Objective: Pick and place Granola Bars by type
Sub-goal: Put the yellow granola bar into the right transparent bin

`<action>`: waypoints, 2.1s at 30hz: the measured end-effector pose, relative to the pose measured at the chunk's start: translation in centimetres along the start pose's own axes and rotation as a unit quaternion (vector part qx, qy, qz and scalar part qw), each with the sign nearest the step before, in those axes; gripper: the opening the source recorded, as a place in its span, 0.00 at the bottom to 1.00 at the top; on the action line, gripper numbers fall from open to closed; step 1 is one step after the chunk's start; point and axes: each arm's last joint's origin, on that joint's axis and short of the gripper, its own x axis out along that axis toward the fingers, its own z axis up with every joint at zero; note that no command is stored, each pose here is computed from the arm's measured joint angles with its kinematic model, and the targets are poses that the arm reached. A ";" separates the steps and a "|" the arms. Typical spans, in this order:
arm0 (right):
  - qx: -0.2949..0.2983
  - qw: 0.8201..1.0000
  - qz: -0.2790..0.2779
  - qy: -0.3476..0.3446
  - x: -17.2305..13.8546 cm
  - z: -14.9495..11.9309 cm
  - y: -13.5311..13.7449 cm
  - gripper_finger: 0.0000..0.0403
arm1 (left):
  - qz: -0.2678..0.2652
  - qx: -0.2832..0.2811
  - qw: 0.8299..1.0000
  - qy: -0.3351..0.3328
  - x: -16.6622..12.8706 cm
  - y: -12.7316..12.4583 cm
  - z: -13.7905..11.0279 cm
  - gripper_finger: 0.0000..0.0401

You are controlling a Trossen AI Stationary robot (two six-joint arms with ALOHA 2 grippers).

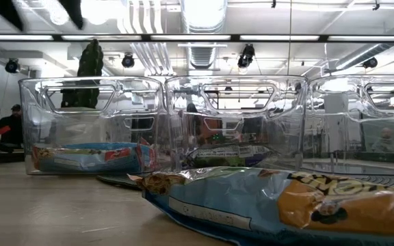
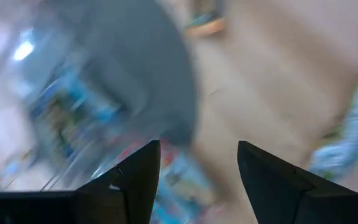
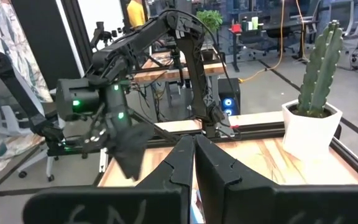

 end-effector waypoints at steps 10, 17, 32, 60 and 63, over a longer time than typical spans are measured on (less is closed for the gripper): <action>0.000 1.000 0.000 0.000 0.0 0.0 0.0 0.02 | 0.087 -0.088 0.992 -0.005 -2.3 3.3 -1.5 0.49; 0.000 1.000 -0.001 -0.001 0.0 0.0 0.0 0.02 | 0.104 -0.115 0.988 -0.015 -3.3 4.5 -2.1 0.49; -0.002 1.000 -0.001 -0.001 0.0 0.0 0.0 0.02 | -0.081 -0.054 0.995 -0.027 -1.0 2.0 -0.9 0.49; 0.008 1.000 -0.003 0.006 0.0 -0.3 -0.1 0.02 | -0.226 0.106 0.968 0.034 8.2 -7.0 -4.1 0.49; 0.012 1.000 -0.003 0.006 0.0 -0.3 -0.1 0.02 | -0.228 0.101 0.968 0.030 8.6 -7.2 -4.2 0.49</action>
